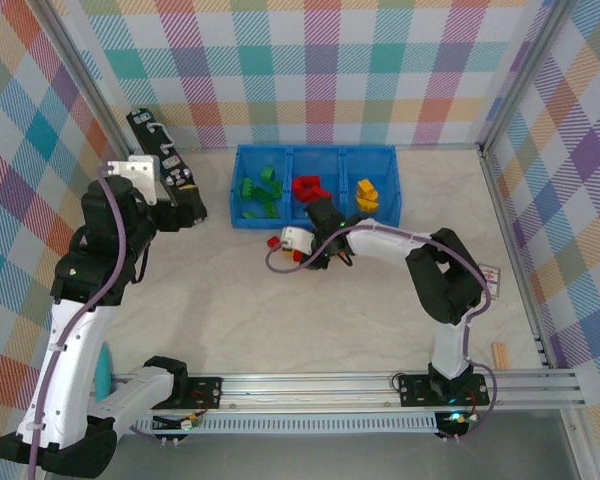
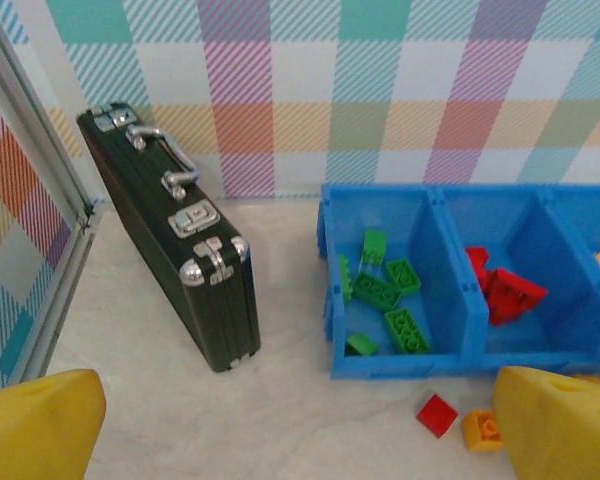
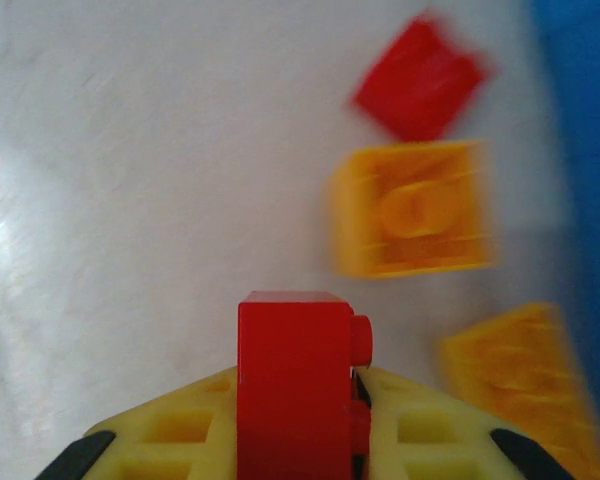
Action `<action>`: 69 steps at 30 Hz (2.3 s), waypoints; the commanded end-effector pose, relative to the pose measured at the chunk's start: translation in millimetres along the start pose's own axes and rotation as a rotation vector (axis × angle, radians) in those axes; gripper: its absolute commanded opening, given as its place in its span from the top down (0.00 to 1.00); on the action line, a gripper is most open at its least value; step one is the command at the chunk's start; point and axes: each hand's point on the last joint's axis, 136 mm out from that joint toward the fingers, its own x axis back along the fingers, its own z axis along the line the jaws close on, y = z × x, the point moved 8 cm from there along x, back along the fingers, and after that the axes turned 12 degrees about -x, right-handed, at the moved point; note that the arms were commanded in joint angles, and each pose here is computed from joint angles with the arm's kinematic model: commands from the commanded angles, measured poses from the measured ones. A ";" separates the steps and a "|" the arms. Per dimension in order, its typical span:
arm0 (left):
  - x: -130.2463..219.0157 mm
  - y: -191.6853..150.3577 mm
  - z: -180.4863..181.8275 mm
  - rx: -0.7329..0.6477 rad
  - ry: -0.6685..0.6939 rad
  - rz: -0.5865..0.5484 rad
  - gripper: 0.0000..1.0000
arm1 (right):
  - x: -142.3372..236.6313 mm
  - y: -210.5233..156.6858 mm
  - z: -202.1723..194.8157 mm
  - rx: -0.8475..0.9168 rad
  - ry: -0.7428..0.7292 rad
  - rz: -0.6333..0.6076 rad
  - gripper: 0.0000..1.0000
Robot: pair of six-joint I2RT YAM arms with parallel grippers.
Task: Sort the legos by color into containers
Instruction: Pick up the lego from the center of the table, then place the lego in the container, then pick up the lego from the center of the table.
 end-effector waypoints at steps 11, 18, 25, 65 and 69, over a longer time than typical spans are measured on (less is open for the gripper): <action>-49.9 -60.8 -6.8 0.272 0.084 0.373 0.04 | 52.9 64.3 -125.9 -0.073 -0.321 -0.194 0.86; -84.3 -76.5 -25.7 0.421 -0.010 0.474 0.06 | 26.5 69.3 -171.6 -0.111 -0.440 -0.172 0.84; -109.6 -100.8 -44.6 0.585 -0.079 0.566 0.14 | -6.2 60.2 -211.5 -0.142 -0.559 -0.107 0.79; -262.0 -174.4 -184.3 0.663 -0.062 0.796 0.20 | 87.7 38.9 -152.5 -0.100 -0.547 -0.246 0.38; -268.6 -181.4 -188.3 0.658 -0.057 0.830 0.21 | 102.2 24.5 -138.4 -0.132 -0.569 -0.232 0.38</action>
